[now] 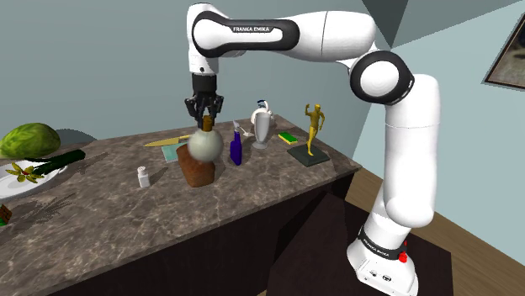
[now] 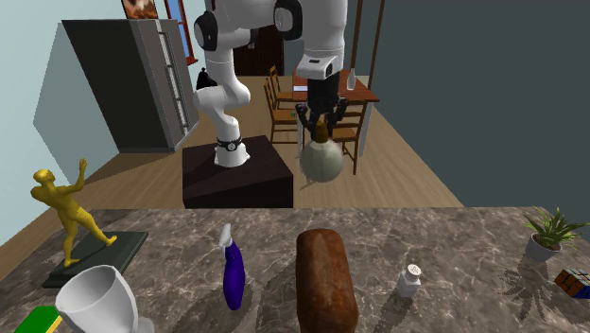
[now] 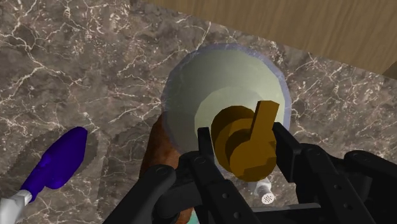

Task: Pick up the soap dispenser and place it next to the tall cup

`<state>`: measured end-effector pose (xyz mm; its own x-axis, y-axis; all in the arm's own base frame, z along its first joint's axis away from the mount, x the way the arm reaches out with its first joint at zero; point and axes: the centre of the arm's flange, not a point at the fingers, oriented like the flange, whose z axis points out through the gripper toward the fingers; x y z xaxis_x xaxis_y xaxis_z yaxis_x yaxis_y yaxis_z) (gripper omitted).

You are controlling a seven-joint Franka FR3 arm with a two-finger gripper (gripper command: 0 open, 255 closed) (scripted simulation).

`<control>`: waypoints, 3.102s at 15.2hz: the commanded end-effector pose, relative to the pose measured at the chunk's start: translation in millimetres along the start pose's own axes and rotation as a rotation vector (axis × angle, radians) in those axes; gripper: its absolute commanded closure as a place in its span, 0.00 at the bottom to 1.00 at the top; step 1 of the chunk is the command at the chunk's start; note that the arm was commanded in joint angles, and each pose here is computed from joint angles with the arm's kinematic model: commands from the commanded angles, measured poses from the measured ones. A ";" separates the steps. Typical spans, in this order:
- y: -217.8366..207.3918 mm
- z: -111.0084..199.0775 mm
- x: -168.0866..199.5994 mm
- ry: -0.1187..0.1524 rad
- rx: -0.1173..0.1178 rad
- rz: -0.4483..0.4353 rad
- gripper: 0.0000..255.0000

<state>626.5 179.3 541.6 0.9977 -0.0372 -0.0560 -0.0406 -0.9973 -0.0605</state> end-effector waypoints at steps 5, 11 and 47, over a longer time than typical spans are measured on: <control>-2.1 -33.4 -1.8 0.000 0.000 0.000 1.00; -3.7 -60.7 -3.4 0.000 0.000 0.000 1.00; 467.7 -87.0 -55.5 0.000 0.000 0.000 1.00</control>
<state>560.2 -280.2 603.7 0.9976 -0.0387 -0.0567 -0.0421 -0.9973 -0.0605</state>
